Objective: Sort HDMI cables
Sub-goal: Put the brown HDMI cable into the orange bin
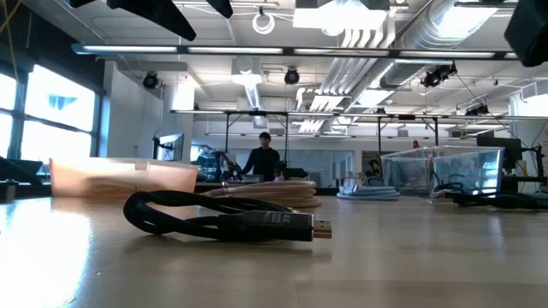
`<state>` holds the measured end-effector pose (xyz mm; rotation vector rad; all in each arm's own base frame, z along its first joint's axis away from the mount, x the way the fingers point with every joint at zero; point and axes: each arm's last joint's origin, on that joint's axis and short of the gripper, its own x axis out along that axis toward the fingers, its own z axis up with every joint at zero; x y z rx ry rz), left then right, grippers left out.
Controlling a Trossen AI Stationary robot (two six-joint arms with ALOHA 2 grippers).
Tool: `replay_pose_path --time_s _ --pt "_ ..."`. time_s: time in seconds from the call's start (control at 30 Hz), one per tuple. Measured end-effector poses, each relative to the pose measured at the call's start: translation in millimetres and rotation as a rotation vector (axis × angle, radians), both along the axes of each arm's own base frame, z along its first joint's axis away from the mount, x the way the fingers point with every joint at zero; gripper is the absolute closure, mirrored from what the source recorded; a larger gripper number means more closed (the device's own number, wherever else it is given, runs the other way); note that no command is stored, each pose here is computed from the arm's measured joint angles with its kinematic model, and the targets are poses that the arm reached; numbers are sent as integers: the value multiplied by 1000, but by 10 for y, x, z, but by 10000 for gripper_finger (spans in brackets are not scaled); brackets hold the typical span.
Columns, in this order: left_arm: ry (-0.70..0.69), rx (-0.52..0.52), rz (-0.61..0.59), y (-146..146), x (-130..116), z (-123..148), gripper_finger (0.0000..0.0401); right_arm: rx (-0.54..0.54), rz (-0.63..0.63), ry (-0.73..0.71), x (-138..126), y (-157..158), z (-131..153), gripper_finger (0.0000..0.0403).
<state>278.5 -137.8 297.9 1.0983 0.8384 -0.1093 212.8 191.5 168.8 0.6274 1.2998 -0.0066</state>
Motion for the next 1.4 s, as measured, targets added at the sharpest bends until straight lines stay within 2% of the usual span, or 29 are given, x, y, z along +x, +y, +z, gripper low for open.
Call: replay_pose_path --time_s 0.2,0.3,0.53,0.67,0.87,1.17,1.27,1.4 --pt "-1 0 0 0 1 0 139 38 96 -24 109 -91 20 171" --pt "0 0 0 0 0 0 139 76 101 -27 164 -132 32 171" --pt "0 0 0 1 1 0 139 140 -7 8 226 -188 55 171" --pt "0 0 0 0 0 0 139 185 -188 73 223 -295 140 171" --pt "-1 -1 0 0 1 1 139 197 -333 59 13 -341 413 171" --pt "-8 -5 0 -3 7 5 139 228 -488 -171 -403 -177 893 171" --pt "-8 -5 0 -4 6 5 139 193 -499 -210 -477 -67 1063 171" --pt "-8 -6 -1 -4 6 5 139 67 -493 -224 -482 63 1323 171"
